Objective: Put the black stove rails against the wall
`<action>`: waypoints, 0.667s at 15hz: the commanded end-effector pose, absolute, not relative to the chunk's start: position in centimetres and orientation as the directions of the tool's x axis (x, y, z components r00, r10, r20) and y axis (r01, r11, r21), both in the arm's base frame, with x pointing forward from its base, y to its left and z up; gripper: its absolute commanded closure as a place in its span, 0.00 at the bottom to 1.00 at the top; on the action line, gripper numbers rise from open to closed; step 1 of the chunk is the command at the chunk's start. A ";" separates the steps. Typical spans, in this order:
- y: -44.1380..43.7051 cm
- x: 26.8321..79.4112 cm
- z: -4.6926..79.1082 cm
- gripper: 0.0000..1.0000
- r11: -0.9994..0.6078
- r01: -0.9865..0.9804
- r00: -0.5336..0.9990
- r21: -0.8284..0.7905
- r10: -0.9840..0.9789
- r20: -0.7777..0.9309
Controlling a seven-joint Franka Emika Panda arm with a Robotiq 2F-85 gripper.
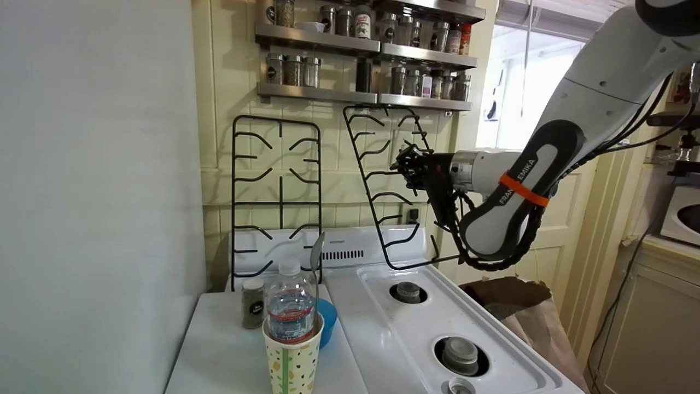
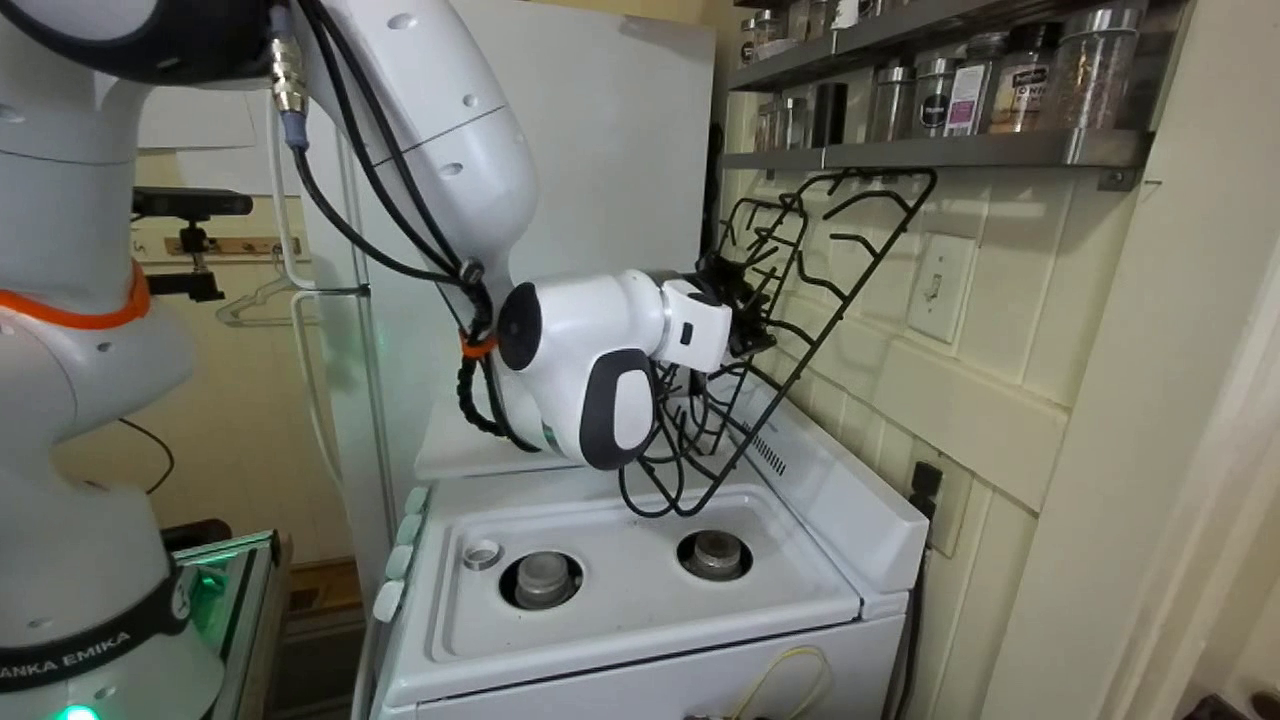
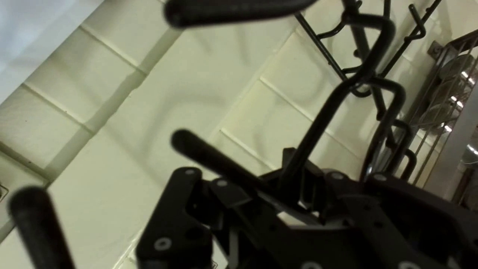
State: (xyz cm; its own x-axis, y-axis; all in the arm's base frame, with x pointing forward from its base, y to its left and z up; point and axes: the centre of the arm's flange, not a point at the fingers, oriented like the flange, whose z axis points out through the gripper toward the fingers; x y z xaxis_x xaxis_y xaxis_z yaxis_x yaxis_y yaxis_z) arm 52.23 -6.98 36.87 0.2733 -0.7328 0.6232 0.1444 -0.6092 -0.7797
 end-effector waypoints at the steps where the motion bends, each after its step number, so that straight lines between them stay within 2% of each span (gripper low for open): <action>1: -8.3 52.0 36.2 1.00 -0.546 0.189 0.255 -0.816 -0.775 0.578; 10: -9.4 53.1 33.1 1.00 -0.507 0.106 0.257 -0.855 -0.817 0.516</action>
